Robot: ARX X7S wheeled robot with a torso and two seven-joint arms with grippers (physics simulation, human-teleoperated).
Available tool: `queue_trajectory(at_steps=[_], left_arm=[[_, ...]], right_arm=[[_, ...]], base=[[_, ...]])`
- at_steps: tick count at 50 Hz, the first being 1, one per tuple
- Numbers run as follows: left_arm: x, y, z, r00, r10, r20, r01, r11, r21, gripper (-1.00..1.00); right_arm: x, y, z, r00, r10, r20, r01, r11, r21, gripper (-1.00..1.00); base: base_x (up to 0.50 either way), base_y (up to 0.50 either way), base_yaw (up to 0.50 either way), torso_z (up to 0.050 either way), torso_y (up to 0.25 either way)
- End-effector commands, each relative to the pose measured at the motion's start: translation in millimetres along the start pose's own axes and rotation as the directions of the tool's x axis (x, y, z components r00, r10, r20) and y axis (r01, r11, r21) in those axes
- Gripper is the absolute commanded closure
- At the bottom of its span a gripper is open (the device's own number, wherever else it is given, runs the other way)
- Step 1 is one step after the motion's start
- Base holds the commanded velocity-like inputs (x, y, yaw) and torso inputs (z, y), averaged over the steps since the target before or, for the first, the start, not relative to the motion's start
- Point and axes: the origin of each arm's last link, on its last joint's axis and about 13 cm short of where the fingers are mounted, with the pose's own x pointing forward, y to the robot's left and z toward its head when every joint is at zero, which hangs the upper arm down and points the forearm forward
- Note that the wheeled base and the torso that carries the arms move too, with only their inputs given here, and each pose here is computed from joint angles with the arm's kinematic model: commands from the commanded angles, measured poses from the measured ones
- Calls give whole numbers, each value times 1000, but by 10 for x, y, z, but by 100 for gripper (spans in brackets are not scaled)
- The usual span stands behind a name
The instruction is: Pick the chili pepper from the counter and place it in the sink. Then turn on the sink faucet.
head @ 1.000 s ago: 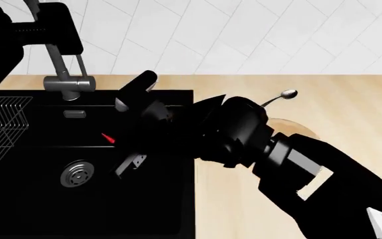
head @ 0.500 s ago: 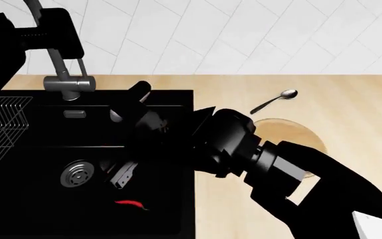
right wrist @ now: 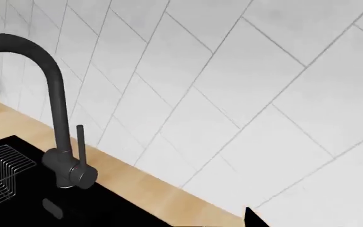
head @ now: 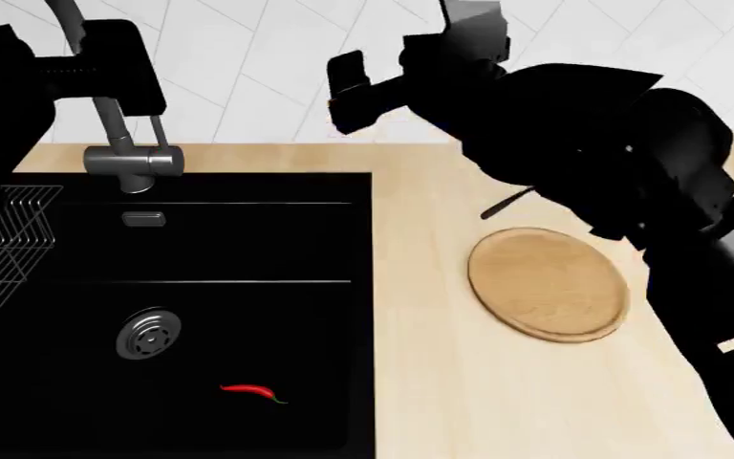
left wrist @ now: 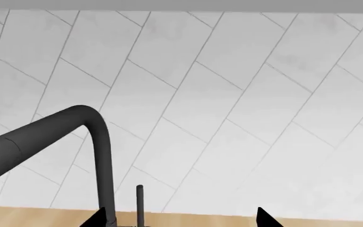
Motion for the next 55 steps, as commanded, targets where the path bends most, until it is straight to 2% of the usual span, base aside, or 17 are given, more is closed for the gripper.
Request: queue_trajectory(at_steps=[1, 3, 10, 14, 24, 31, 40, 42, 44, 47, 55], left_arm=[[61, -36, -1, 999, -4, 36, 3, 1000, 26, -100], [71, -44, -6, 999, -10, 51, 8, 999, 44, -100], [188, -14, 18, 994, -11, 111, 6, 999, 39, -100], [245, -9, 5, 994, -5, 113, 0, 999, 44, -100], [440, -16, 49, 988, -15, 153, 10, 999, 36, -100], [726, -50, 152, 988, -40, 151, 40, 999, 3, -100], [1114, -58, 307, 988, -37, 152, 35, 999, 17, -100], [1216, -43, 331, 986, -21, 166, 14, 999, 41, -100], [1280, -31, 343, 986, -19, 168, 15, 1000, 27, -100], [1430, -1, 278, 987, 12, 160, -18, 999, 36, -100], [1618, 53, 159, 986, 57, 154, -62, 998, 29, -100]], right_arm=[[-432, -516, 204, 953, -271, 135, 273, 962, 2, -100], [-486, -556, 181, 937, -310, 161, 313, 950, 6, -100], [-654, -610, 184, 917, -348, 196, 350, 936, 29, -100], [-723, -627, 180, 908, -364, 207, 363, 931, 43, -100], [-766, -631, 167, 908, -361, 213, 356, 932, 66, -100], [-758, -627, 163, 909, -357, 215, 350, 934, 72, -100], [-750, -638, 145, 911, -351, 217, 340, 936, 87, -100], [-750, -638, 143, 913, -345, 219, 332, 938, 96, -100], [-750, -642, 149, 912, -344, 223, 329, 939, 103, -100], [-744, -639, 133, 914, -340, 223, 324, 940, 107, -100], [-748, -638, 118, 915, -335, 224, 315, 942, 119, -100]], base=[[0, 0, 0, 0, 0], [0, 0, 0, 0, 0], [0, 0, 0, 0, 0], [0, 0, 0, 0, 0], [0, 0, 0, 0, 0], [0, 0, 0, 0, 0], [0, 0, 0, 0, 0], [0, 0, 0, 0, 0], [0, 0, 0, 0, 0], [0, 0, 0, 0, 0], [0, 0, 0, 0, 0]])
